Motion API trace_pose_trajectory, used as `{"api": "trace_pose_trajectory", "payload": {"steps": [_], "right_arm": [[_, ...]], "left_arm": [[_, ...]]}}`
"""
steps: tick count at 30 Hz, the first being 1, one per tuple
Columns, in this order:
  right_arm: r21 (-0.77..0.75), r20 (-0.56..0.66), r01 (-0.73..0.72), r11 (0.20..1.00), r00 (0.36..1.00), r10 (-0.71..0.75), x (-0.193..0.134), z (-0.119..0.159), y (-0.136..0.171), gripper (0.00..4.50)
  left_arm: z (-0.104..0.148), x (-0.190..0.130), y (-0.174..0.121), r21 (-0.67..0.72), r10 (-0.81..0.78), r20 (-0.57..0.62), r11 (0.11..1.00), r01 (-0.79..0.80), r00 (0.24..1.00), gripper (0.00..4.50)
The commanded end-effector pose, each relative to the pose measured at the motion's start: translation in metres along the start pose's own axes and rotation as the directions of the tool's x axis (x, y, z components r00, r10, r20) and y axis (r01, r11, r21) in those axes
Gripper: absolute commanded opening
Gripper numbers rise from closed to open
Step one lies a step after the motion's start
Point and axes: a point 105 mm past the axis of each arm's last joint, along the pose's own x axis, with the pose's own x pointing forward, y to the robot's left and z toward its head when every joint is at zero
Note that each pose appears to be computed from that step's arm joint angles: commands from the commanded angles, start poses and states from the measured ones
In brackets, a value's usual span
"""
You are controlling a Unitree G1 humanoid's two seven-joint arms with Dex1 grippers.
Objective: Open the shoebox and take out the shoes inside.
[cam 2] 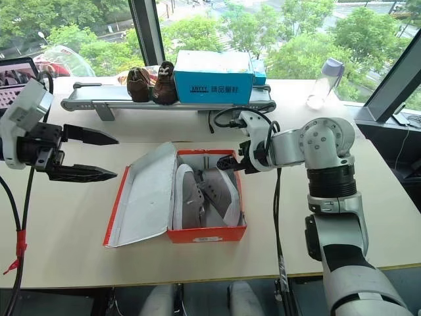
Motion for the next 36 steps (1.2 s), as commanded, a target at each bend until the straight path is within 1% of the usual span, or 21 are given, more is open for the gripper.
{"api": "trace_pose_trajectory", "payload": {"steps": [1, 3, 6, 9, 14, 18, 30, 36], "right_arm": [[-0.022, 0.049, 0.004, 1.0, 0.999, -0.003, -0.013, 0.015, 0.005, 4.46], [-0.029, 0.075, 0.013, 0.999, 0.997, -0.011, -0.02, 0.026, 0.007, 4.46], [-0.07, 0.12, 0.007, 0.998, 0.993, 0.001, -0.032, 0.045, 0.018, 4.46], [-0.095, 0.13, -0.011, 0.995, 0.991, 0.023, -0.036, 0.051, 0.027, 4.46], [-0.107, 0.087, -0.055, 0.993, 0.994, 0.065, -0.027, 0.038, 0.037, 4.46], [-0.067, 0.039, -0.082, 0.994, 0.996, 0.084, -0.013, 0.024, 0.038, 4.46], [-0.004, -0.037, -0.015, 1.0, 0.999, 0.015, 0.014, -0.004, 0.024, 4.46], [0.032, -0.063, -0.02, 0.999, 0.998, 0.022, 0.034, -0.015, 0.028, 4.46]], "left_arm": [[0.011, -0.005, 0.001, 0.057, 0.017, 0.009, 0.998, -0.018, 1.0, 4.5], [0.011, -0.005, 0.001, 0.059, 0.015, 0.008, 0.998, -0.016, 1.0, 4.5], [0.01, -0.005, 0.0, 0.056, 0.016, 0.006, 0.998, -0.017, 1.0, 4.5], [0.01, -0.005, 0.0, 0.055, 0.018, 0.006, 0.998, -0.018, 1.0, 4.5], [0.009, -0.005, -0.001, 0.052, 0.021, 0.008, 0.998, -0.021, 1.0, 4.5], [0.009, -0.007, -0.001, 0.049, 0.027, 0.004, 0.998, -0.027, 1.0, 4.5], [0.01, -0.011, -0.004, 0.044, 0.04, -0.015, 0.998, -0.04, 0.999, 4.5], [0.009, -0.012, -0.006, 0.038, 0.047, -0.026, 0.998, -0.046, 0.999, 4.5]]}}
